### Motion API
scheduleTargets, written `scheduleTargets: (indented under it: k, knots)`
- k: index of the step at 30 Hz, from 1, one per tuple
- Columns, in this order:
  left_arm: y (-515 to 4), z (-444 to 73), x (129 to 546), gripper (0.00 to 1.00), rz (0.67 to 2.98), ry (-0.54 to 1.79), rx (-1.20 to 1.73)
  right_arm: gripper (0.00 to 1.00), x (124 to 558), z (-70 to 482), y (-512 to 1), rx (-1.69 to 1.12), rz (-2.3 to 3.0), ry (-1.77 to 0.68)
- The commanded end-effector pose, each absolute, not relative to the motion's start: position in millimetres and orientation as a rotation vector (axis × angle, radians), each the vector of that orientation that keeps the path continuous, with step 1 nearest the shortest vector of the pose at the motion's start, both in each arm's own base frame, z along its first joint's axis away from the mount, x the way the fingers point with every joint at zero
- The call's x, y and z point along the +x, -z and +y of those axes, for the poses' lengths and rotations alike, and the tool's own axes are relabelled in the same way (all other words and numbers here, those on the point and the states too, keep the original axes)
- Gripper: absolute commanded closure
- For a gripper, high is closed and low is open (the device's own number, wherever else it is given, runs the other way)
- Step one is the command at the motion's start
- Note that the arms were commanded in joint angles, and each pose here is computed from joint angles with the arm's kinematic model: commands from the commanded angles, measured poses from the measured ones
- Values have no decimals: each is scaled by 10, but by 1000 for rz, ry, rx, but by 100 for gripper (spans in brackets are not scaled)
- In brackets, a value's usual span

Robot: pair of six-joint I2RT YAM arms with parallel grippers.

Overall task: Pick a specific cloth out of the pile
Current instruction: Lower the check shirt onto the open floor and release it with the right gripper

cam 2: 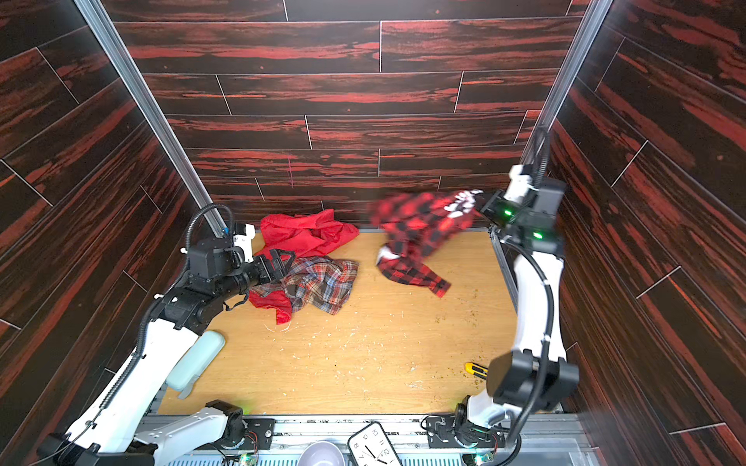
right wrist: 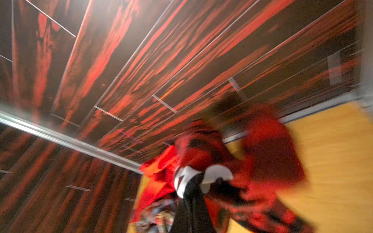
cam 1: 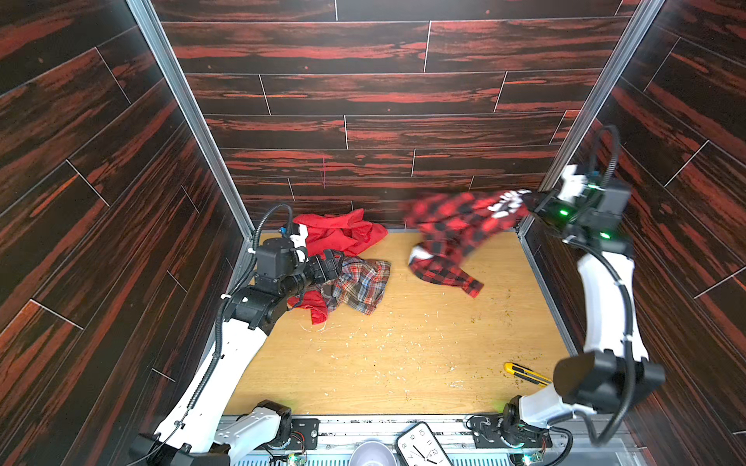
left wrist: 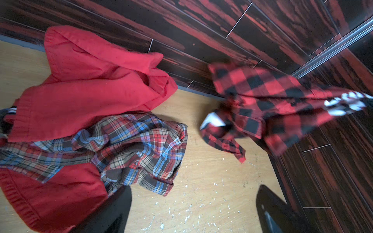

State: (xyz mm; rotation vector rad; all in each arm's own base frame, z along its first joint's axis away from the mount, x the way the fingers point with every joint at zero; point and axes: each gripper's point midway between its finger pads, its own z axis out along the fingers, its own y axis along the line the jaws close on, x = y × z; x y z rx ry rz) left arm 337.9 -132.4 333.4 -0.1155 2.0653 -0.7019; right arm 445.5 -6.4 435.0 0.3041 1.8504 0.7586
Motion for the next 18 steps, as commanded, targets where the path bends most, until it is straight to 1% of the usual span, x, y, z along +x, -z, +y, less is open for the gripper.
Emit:
scheduleTargets:
  k: [1, 5, 9, 14, 17, 18]
  knots:
    - [-3287, -1338, 3422, 1, 2075, 696, -95, 100, 4228, 144, -4203, 170, 1933, -776]
    - [-3337, -1375, 3452, 1, 2070, 714, -84, 100, 4287, 328, -3639, 169, 2082, -932]
    - [-3402, -1391, 3436, 1, 2057, 728, -75, 100, 4389, 589, -3263, 92, 2173, -918]
    - [-3418, -1602, 3361, 1, 2051, 847, 22, 100, 4498, 1023, -3077, -16, 2214, -1003]
    - [-3364, -1754, 3316, 1, 2077, 910, 85, 100, 4574, 1053, -2968, 11, 2205, -1023]
    - [-3334, -1812, 3293, 1, 2091, 921, 112, 100, 4598, 992, -2889, 44, 2215, -982]
